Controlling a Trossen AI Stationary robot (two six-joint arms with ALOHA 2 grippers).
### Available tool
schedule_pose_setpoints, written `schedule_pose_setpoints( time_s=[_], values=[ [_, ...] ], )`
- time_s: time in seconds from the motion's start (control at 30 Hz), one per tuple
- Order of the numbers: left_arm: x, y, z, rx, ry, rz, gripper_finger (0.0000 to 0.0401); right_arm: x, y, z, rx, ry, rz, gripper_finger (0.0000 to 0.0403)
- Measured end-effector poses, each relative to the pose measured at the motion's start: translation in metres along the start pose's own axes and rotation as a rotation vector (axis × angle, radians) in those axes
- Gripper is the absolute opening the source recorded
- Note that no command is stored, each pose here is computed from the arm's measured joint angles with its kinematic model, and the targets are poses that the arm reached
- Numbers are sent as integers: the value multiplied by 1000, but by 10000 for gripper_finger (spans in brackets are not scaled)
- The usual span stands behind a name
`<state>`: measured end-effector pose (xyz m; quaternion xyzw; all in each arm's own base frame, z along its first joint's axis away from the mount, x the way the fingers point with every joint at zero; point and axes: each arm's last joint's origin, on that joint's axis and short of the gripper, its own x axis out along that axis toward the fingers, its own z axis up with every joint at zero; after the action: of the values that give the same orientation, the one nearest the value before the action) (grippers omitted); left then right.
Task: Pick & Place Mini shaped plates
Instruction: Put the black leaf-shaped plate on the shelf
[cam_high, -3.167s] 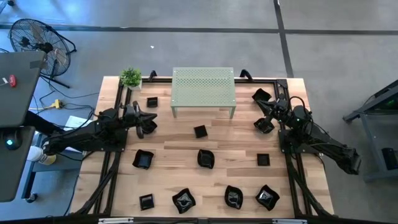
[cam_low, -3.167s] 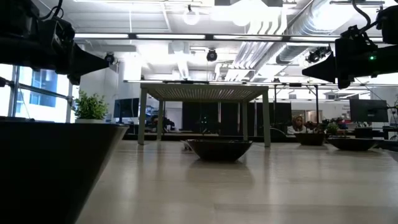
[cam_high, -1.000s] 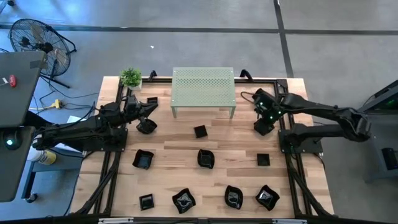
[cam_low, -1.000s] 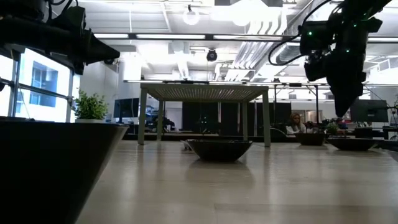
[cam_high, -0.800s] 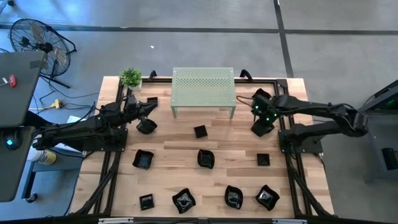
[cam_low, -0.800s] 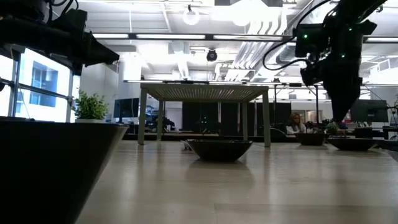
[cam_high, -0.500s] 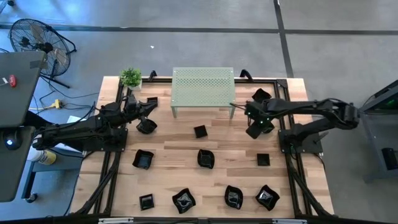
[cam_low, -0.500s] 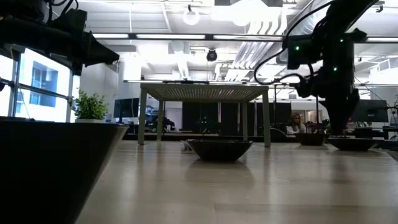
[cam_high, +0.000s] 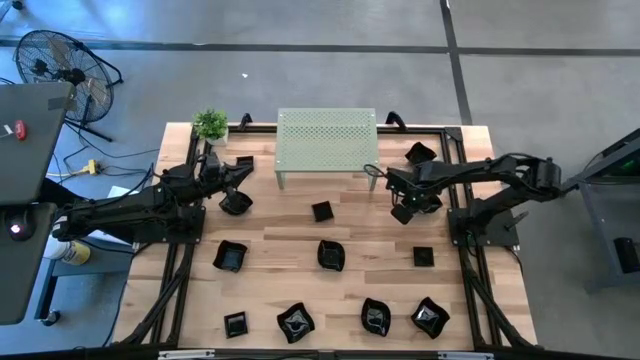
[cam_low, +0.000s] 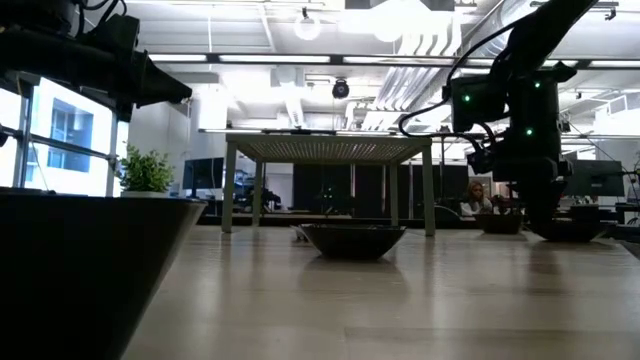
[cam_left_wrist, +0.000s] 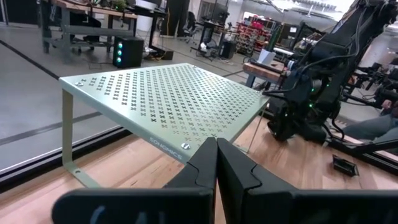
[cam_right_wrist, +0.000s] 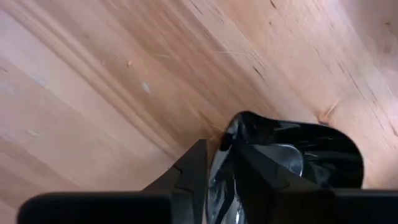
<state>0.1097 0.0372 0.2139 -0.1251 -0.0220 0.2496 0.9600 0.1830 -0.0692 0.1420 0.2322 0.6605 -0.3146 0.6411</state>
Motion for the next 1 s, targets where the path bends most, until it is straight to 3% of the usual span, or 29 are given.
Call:
schedule_pose_setpoints(
  time_s=[0.23, 0.5, 0.83, 1.0],
  values=[
    [0, 0, 0, 0, 0, 0, 1, -6, -2, -3, 18, -5, 15, 9],
    [0, 0, 0, 0, 0, 0, 1, -27, -7, -17, 26, -2, 109, 3],
    [0, 0, 0, 0, 0, 0, 1, -84, -10, -32, -37, -96, 211, 4],
    [0, 0, 0, 0, 0, 0, 1, -130, -9, -28, -29, -215, 283, 3]
  ],
)
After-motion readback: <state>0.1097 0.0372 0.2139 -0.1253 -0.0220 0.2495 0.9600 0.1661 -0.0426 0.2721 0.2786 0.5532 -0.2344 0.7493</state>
